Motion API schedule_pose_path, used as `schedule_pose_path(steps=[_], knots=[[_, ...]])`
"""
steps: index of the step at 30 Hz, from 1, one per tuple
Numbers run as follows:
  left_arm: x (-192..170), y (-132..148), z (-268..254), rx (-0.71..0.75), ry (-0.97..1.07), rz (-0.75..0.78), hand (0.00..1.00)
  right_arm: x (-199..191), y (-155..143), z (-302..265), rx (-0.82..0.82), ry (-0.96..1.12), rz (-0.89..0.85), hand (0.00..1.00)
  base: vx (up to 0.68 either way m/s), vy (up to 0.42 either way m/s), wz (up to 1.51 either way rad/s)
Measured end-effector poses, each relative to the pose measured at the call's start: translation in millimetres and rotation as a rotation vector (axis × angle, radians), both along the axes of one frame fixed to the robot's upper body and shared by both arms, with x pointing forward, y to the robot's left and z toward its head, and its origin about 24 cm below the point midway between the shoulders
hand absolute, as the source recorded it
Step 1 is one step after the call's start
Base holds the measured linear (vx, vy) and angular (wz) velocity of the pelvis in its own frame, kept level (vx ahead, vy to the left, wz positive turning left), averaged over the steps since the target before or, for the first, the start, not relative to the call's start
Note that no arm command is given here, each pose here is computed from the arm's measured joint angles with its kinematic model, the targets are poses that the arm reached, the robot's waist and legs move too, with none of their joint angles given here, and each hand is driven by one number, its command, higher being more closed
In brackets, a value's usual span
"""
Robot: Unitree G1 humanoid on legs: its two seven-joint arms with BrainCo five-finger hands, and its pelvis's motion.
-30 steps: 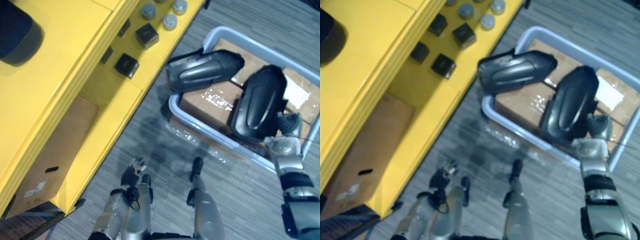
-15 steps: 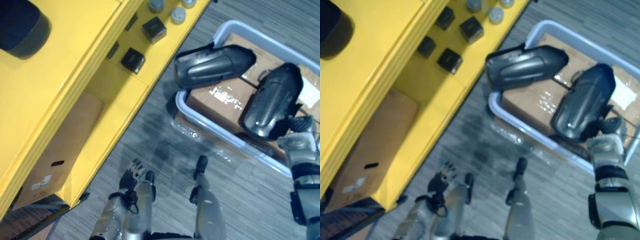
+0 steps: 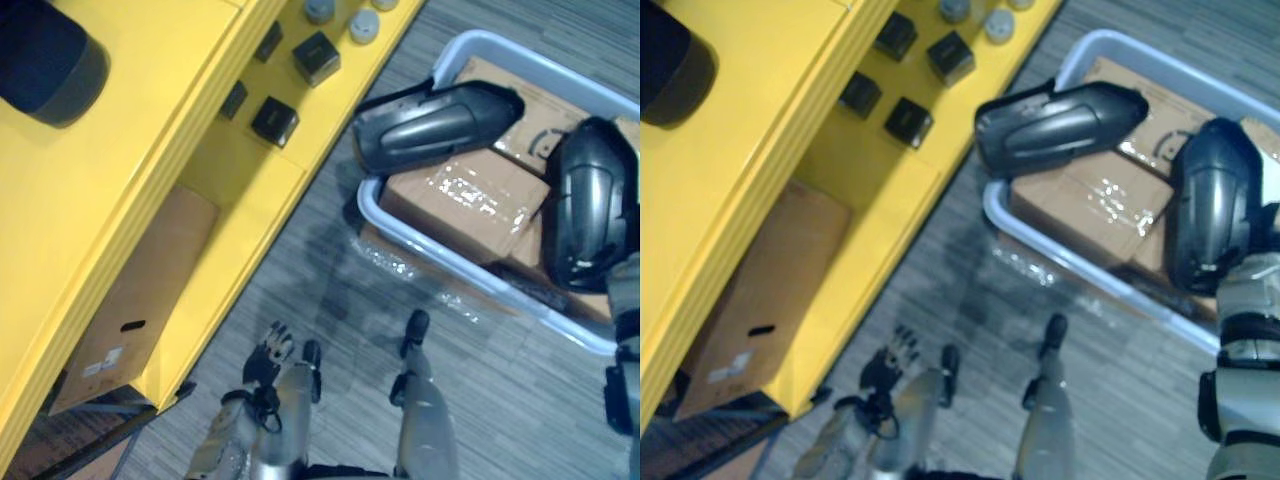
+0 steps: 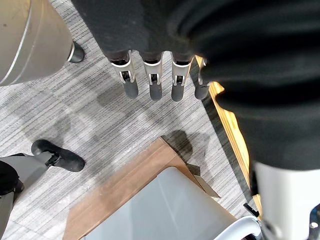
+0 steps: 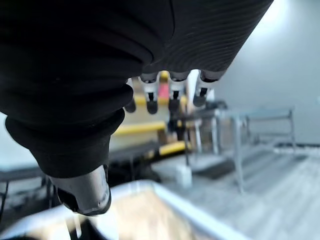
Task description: Walk over and take plastic housings, then place them on the shelf
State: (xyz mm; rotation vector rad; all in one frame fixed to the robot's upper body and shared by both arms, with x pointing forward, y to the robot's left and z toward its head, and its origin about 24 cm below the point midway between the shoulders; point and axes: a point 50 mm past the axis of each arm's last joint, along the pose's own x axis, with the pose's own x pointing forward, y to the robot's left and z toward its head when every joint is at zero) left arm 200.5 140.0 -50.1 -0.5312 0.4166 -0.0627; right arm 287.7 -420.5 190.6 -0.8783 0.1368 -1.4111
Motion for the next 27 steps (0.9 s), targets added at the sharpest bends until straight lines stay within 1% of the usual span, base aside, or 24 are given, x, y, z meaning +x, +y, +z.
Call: schedule_pose_path(steps=[4,7,9,11,13,15,16,19,23,27], knots=[[-1.7,1.2,0.5,-0.003,-0.008,0.01,0.0,0.4,4.3,18.0,-0.033,-0.182,0.044,0.0,0.0,0.0,-0.02],[-1.5,0.6,1.7,-0.007,-0.015,0.006,0.0,1.4,10.7,22.4,-0.042,-0.28,0.124,0.0,-0.01,-0.005,-0.05],[-2.1,0.7,0.9,-0.006,-0.011,0.006,0.0,6.4,21.8,15.5,0.002,-0.356,0.217,0.0,-0.01,0.0,-0.11],[-1.6,1.1,1.4,-0.006,-0.013,0.008,0.0,11.6,35.2,5.0,0.041,-0.384,0.295,0.0,-0.01,0.002,-0.09],[-1.5,0.7,1.3,-0.007,-0.013,0.007,0.0,14.9,48.2,-13.4,0.093,-0.372,0.341,0.0,0.0,-0.001,-0.02],[-1.5,0.5,1.2,-0.006,-0.01,0.011,0.0,19.7,63.2,-35.9,0.179,-0.34,0.395,0.0,0.0,0.0,0.0],[-1.7,0.3,0.9,-0.006,-0.007,0.014,0.0,22.0,70.7,-48.7,0.23,-0.321,0.408,0.0,0.0,0.0,0.0],[-2.0,-0.3,-0.2,-0.006,0.001,0.023,0.0,24.6,82.6,-68.0,0.302,-0.284,0.419,0.0,0.01,0.007,-0.04],[-3.6,0.0,-3.8,-0.002,0.017,0.027,0.0,24.2,81.8,-75.9,0.343,-0.272,0.408,0.0,0.01,0.006,-0.03],[-3.9,-3.9,-4.3,-0.015,0.019,0.027,0.0,25.5,80.6,-80.9,0.341,-0.253,0.365,0.0,0.0,0.0,0.0]])
